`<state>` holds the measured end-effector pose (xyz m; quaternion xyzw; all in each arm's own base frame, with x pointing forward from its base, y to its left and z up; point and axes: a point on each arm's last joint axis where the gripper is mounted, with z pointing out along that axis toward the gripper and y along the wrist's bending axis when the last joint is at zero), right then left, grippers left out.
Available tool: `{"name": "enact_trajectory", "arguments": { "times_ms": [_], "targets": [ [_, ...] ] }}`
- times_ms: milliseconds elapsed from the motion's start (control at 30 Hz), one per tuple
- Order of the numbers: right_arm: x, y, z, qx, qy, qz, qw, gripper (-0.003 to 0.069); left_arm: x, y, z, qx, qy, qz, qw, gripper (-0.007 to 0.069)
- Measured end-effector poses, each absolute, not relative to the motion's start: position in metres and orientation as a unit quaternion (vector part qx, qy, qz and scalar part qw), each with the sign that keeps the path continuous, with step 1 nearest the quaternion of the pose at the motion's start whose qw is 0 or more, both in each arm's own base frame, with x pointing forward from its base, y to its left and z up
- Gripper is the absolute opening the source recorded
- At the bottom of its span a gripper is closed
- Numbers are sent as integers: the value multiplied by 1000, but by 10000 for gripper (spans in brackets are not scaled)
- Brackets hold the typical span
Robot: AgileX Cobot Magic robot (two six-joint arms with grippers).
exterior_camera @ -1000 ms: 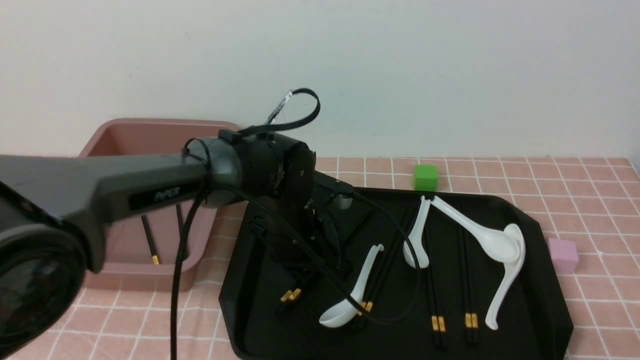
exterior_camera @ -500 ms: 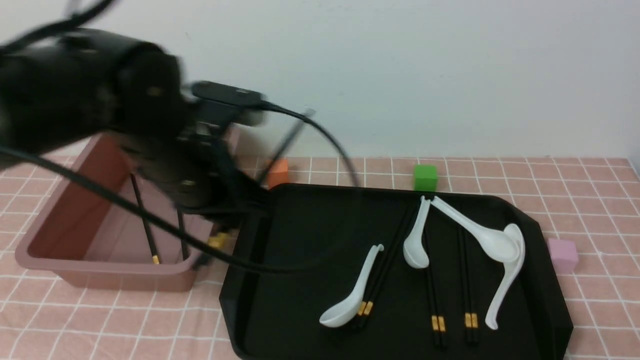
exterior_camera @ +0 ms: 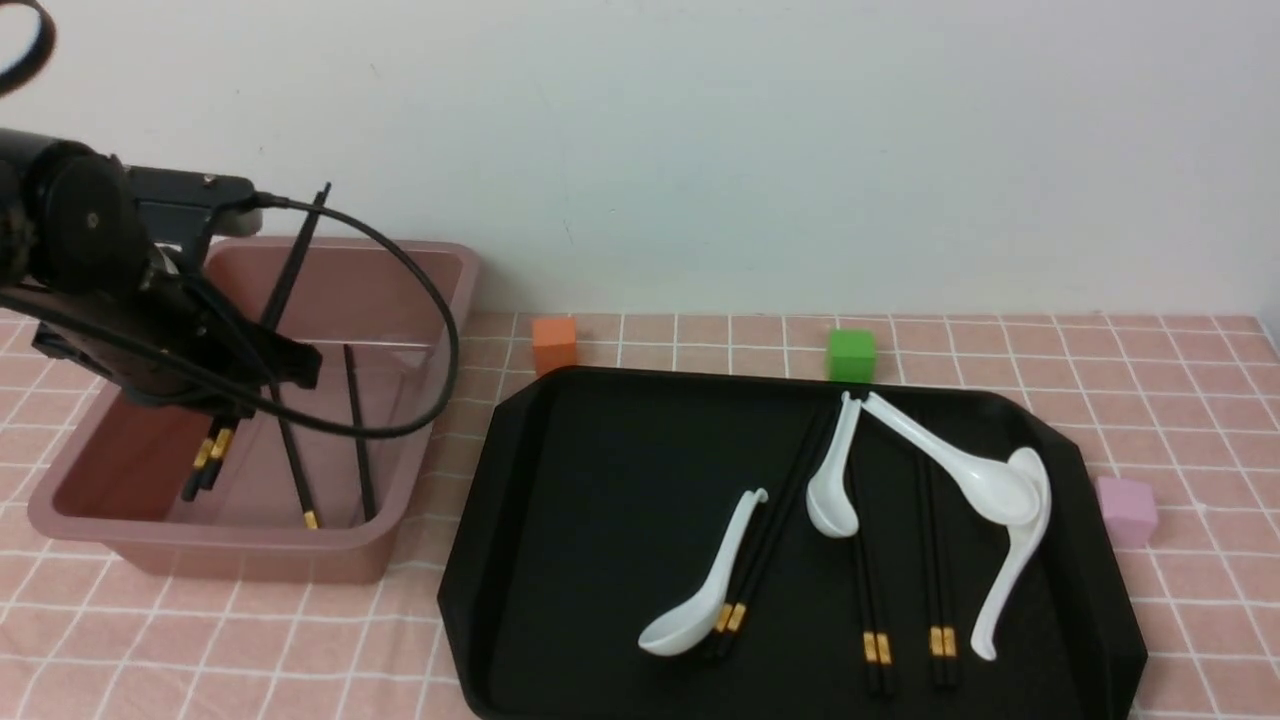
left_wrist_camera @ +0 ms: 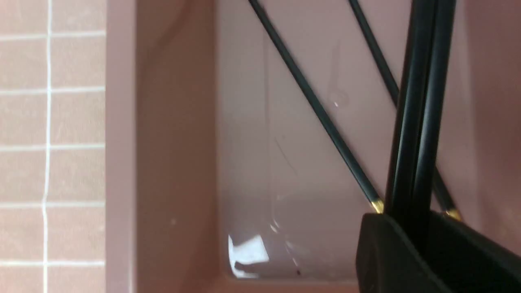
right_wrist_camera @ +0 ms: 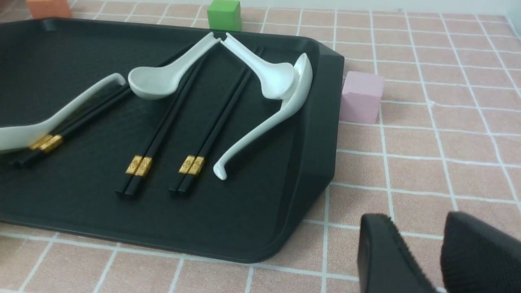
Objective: On pink tablecloth take chopsticks from black tray and put them in box.
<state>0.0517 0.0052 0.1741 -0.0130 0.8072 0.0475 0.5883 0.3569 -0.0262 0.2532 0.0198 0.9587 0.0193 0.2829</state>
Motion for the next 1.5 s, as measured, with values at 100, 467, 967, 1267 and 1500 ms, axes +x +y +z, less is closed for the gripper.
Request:
{"name": "enact_trajectory", "arguments": {
  "times_ms": [100,467,967,1267,1500],
  "targets": [
    [52,5,174,-13,807,48,588,240,364,-27,242,25,959,22,281,113],
    [52,5,174,-13,807,48,588,240,360,-25,259,-4,958,21,288,423],
    [52,5,174,-13,807,48,588,240,173,-11,375,-63,841,-55,534,-13],
    [52,5,174,-13,807,48,588,240,63,-4,305,-99,766,-123,624,-13],
    [52,5,174,-13,807,48,588,240,39,-2,248,-109,741,-144,646,-13]
  ]
}}
